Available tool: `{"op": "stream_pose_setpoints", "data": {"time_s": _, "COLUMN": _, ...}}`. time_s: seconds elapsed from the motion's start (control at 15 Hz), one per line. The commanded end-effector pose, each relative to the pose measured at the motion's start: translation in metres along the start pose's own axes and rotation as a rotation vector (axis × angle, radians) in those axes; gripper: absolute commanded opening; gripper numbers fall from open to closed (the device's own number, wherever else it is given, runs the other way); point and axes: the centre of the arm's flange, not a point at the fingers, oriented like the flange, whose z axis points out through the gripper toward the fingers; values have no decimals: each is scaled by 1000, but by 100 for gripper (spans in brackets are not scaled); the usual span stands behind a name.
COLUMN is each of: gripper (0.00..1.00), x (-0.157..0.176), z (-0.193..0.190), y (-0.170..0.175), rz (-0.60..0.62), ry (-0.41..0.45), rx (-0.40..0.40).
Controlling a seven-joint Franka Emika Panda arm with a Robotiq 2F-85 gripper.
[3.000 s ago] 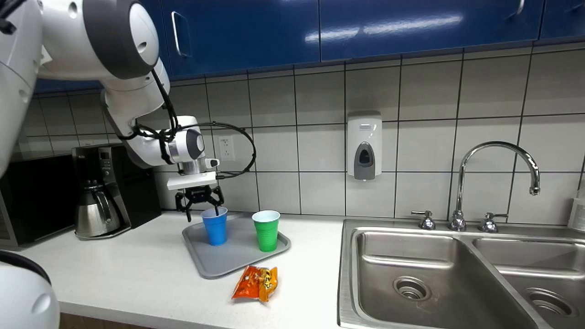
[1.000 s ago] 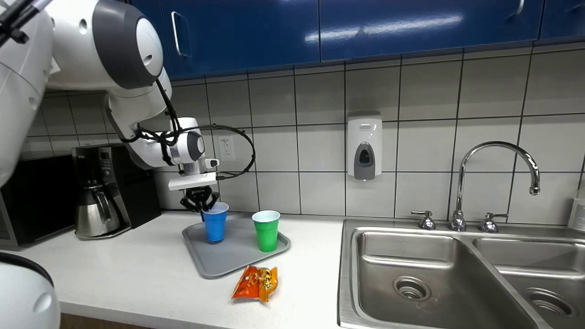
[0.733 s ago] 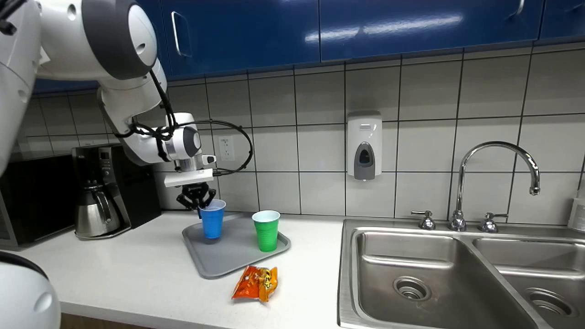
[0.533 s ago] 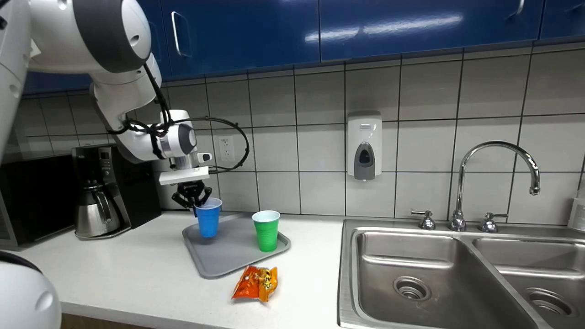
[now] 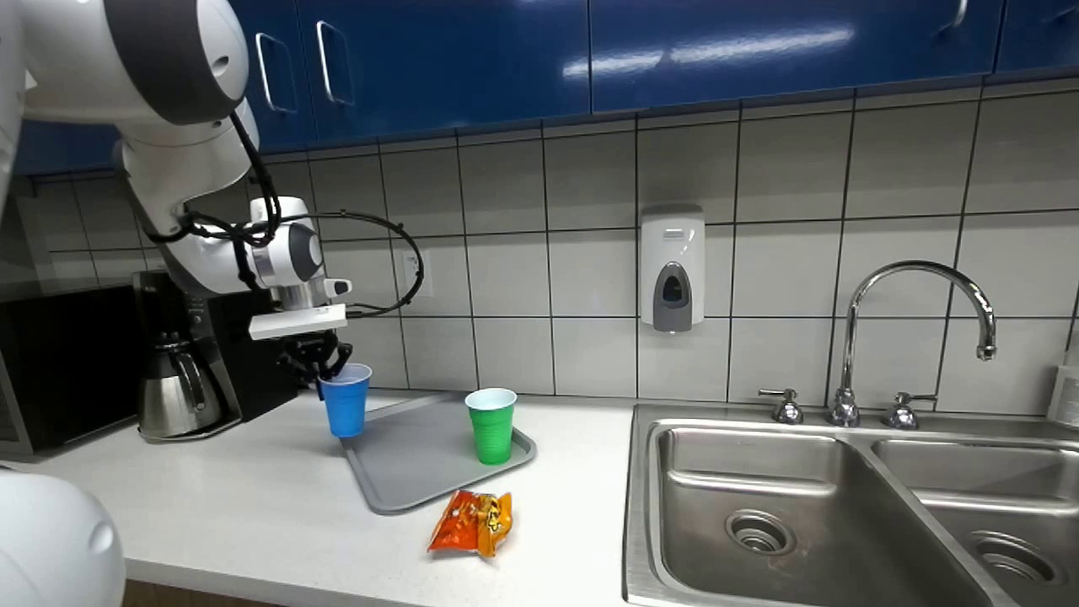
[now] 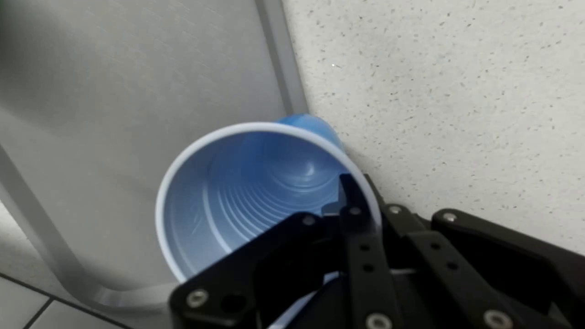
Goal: Remove the cups from the tray and put them on the counter.
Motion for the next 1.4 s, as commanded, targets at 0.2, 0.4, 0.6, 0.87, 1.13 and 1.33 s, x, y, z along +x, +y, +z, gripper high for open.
{"op": "stream_pose_setpoints", "data": {"time_s": 0.2, "gripper": 0, "x": 3, "z": -9, "y": -56, "rz": -26, "ry": -9, "rx": -9}}
{"op": "stream_pose_setpoints", "data": {"time_s": 0.4, "gripper": 0, "x": 4, "z": -9, "y": -71, "rz": -36, "ry": -17, "rx": -7}}
{"op": "stream_pose_setpoints", "data": {"time_s": 0.6, "gripper": 0, "x": 3, "z": -8, "y": -77, "rz": -43, "ry": -32, "rx": -6}}
{"op": "stream_pose_setpoints", "data": {"time_s": 0.87, "gripper": 0, "x": 1, "z": -7, "y": -79, "rz": -49, "ry": -62, "rx": -4}}
{"op": "stream_pose_setpoints", "data": {"time_s": 1.13, "gripper": 0, "x": -1, "z": -6, "y": -80, "rz": -53, "ry": -87, "rx": -1}}
{"op": "stream_pose_setpoints", "data": {"time_s": 1.33, "gripper": 0, "x": -3, "z": -5, "y": -80, "rz": -53, "ry": -98, "rx": 1}}
